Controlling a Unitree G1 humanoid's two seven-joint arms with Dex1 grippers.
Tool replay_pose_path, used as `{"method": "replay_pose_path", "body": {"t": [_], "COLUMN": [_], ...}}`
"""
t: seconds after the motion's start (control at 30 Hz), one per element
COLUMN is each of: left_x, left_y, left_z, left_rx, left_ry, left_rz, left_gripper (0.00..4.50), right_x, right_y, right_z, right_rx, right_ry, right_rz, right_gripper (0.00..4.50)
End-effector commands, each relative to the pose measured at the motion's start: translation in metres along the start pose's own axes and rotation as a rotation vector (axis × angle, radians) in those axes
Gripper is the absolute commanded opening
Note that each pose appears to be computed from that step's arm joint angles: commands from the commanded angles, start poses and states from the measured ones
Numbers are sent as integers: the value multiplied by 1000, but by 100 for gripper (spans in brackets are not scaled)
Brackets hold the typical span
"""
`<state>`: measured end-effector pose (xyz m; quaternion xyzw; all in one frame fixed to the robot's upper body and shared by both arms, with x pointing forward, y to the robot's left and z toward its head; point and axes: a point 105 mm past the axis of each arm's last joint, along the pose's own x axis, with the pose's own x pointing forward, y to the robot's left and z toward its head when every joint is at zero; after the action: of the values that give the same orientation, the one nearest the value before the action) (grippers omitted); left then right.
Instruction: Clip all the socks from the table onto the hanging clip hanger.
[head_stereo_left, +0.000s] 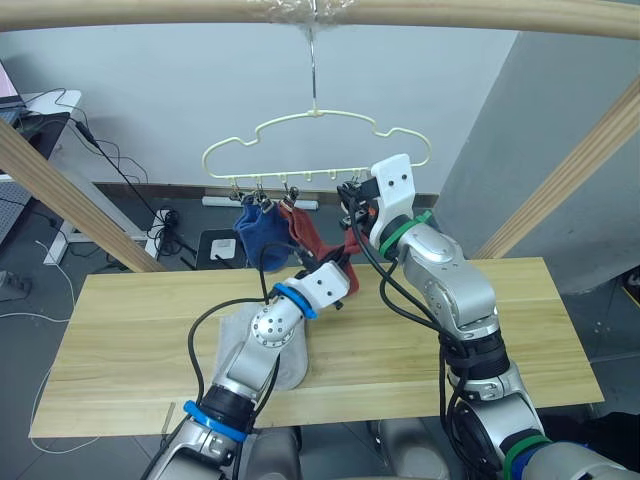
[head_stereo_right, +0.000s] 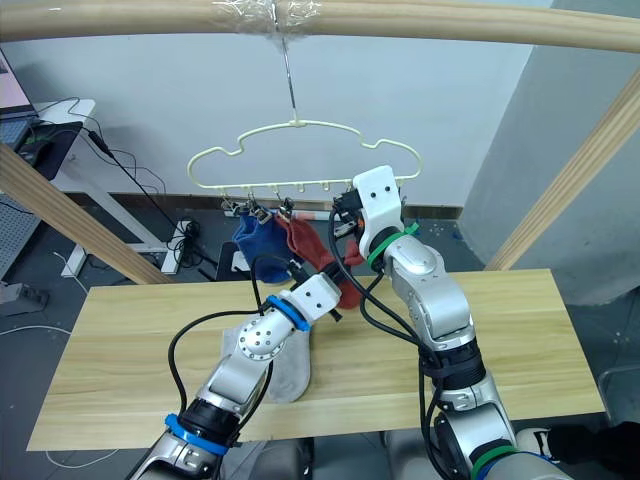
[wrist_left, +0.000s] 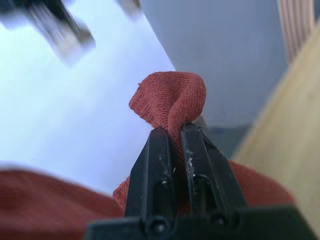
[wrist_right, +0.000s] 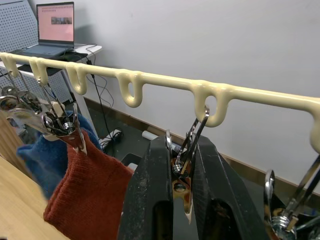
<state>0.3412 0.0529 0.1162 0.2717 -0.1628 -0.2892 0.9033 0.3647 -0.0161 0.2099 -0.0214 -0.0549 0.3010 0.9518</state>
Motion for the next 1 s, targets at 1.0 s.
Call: {"method": "replay_pose_path", "body": {"t": [1.0], "left_x": [2], "left_y": [21], "left_z": [18], "left_rx": [163], "left_ry": [-140], "left_rz": [103], "left_gripper": [0], "right_x": [-3], "right_y": [7], "right_z": [18], "right_rx": [-31], "right_ry": [-68], "right_rz": [33], "right_gripper": [15]}}
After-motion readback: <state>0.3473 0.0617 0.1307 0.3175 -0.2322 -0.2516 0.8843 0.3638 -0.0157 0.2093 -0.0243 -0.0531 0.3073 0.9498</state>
